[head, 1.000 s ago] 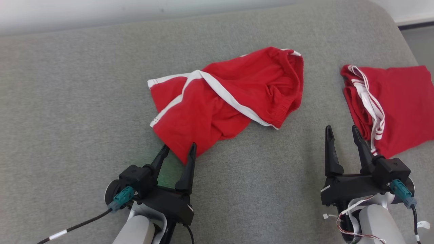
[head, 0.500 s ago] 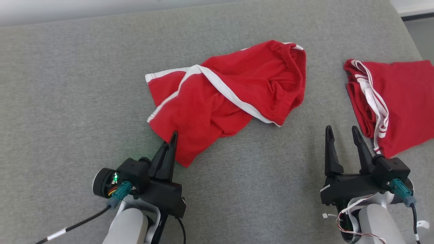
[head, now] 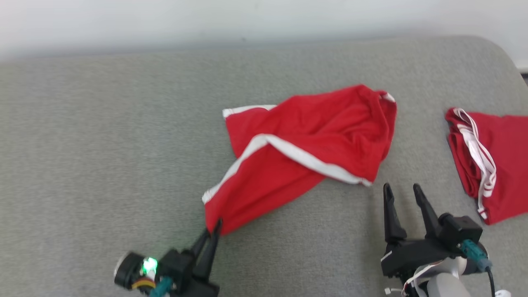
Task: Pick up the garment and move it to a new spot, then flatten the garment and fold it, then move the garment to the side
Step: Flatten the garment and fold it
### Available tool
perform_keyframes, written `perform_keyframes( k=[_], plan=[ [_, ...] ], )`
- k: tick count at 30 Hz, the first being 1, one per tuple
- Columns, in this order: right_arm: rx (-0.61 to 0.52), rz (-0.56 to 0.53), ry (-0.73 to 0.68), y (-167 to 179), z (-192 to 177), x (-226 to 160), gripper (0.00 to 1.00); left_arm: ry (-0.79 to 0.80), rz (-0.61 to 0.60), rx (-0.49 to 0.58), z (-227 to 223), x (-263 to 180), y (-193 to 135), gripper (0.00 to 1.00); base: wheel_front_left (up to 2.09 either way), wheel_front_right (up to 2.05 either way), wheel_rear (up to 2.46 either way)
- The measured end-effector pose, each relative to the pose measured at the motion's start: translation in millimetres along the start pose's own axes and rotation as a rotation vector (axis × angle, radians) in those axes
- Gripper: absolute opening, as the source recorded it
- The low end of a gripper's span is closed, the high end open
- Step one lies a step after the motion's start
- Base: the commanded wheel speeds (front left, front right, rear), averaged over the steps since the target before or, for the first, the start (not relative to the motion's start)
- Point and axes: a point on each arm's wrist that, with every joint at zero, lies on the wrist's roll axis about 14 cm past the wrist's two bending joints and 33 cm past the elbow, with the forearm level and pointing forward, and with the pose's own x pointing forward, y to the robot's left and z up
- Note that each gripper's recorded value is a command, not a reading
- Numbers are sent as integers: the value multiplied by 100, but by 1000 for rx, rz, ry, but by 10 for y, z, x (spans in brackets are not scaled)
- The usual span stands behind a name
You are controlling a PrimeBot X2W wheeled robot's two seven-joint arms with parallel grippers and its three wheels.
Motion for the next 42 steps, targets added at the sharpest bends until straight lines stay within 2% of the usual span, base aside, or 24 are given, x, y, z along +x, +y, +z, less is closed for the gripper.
perform_keyframes(
  k=[6, 13, 18, 19, 20, 29, 36, 42],
  plan=[
    [17, 62, -4, 224, 15, -57, 100, 70, 59, 7, -198, -425, 85, 0, 0, 0, 0],
    [22, 109, -19, 383, 69, -155, 100, 103, 220, 82, -226, -851, 573, 0, 0, 0, 0],
    [29, 153, -13, 527, 47, -245, 100, 123, 334, 87, -282, -1097, 769, 0, 0, 0, 0],
    [28, 163, -9, 562, 34, -257, 100, 135, 347, 75, -330, -1138, 768, 25, 0, 0, 0],
    [27, 174, -4, 595, 18, -267, 100, 140, 355, 60, -364, -1162, 746, 100, 0, 0, 0],
    [42, 279, 50, 942, -166, -399, 100, 116, 499, -21, -395, -1292, 752, 100, 0, 0, 0],
    [51, 391, 119, 1299, -374, -567, 100, 98, 512, -27, -362, -1346, 720, 100, 0, 0, 0],
    [74, 419, 189, 1406, -562, -625, 100, 80, 521, -21, -307, -1378, 731, 100, 0, 0, 0]
  ],
)
